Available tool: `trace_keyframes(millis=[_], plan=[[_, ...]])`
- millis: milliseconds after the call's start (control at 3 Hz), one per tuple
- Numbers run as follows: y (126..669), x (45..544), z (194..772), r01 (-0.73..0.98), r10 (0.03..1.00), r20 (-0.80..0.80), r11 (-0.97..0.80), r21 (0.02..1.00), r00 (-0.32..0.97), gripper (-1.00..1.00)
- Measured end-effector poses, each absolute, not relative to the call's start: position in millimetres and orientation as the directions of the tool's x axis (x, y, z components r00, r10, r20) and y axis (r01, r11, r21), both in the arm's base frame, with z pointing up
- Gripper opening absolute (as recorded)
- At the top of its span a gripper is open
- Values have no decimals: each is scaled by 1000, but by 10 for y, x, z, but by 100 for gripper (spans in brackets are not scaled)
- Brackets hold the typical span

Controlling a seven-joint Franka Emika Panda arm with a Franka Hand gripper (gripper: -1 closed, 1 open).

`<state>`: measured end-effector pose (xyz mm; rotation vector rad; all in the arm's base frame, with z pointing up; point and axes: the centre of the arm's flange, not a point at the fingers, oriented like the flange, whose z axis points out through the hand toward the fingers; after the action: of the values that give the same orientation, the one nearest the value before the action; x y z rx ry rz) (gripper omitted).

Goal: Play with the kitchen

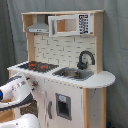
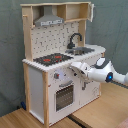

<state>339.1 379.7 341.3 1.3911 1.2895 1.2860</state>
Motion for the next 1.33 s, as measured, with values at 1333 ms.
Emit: trace_keyframes(millis=[1333], plan=[[4194, 2998, 3244, 161, 895, 439, -423, 892, -81, 100]])
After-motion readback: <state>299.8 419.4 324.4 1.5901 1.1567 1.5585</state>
